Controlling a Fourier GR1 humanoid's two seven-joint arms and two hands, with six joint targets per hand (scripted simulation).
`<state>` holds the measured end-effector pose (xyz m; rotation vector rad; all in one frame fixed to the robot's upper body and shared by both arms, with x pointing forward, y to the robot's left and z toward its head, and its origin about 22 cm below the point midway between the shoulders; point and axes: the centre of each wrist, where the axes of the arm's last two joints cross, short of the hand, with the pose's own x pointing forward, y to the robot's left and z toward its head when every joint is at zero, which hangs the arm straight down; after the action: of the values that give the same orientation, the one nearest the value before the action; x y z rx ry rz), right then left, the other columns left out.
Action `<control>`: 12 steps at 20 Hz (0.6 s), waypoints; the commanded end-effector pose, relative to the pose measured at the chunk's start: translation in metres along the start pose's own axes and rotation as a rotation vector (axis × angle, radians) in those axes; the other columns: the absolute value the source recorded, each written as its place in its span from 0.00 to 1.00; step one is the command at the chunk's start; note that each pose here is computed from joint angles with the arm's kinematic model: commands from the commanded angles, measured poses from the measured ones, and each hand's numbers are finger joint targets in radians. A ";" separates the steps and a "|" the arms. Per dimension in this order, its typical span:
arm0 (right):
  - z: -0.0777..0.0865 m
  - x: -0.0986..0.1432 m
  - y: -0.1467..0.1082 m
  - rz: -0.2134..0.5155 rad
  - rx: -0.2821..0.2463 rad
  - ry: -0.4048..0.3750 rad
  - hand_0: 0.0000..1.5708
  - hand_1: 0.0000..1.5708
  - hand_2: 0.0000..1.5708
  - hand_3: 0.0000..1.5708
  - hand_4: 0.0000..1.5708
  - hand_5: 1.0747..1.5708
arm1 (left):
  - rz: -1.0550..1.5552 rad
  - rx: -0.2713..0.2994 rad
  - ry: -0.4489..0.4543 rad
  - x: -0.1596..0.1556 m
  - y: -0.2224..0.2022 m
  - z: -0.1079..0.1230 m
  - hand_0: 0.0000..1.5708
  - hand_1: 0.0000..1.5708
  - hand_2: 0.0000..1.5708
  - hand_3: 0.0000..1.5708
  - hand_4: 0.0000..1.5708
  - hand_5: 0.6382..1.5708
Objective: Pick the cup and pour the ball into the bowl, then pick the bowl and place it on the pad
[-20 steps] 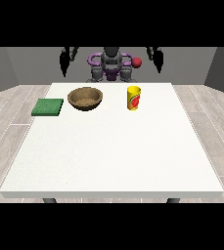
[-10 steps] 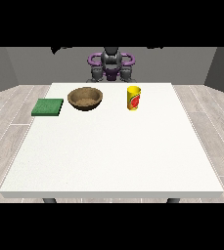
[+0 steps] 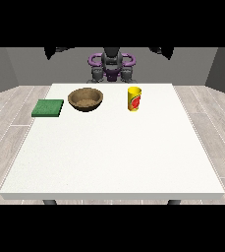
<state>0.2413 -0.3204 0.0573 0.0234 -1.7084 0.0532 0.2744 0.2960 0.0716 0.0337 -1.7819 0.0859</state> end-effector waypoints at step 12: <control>-0.018 -0.024 0.003 0.011 0.032 -0.153 0.00 0.00 0.00 0.00 0.00 1.00 | -0.012 0.018 -0.156 -0.084 -0.045 -0.009 0.00 0.00 0.00 0.00 0.00 0.94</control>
<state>0.2587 -0.3141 0.0480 0.0472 -1.8305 0.0777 0.2954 0.2697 0.0069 0.0694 -1.9135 0.0912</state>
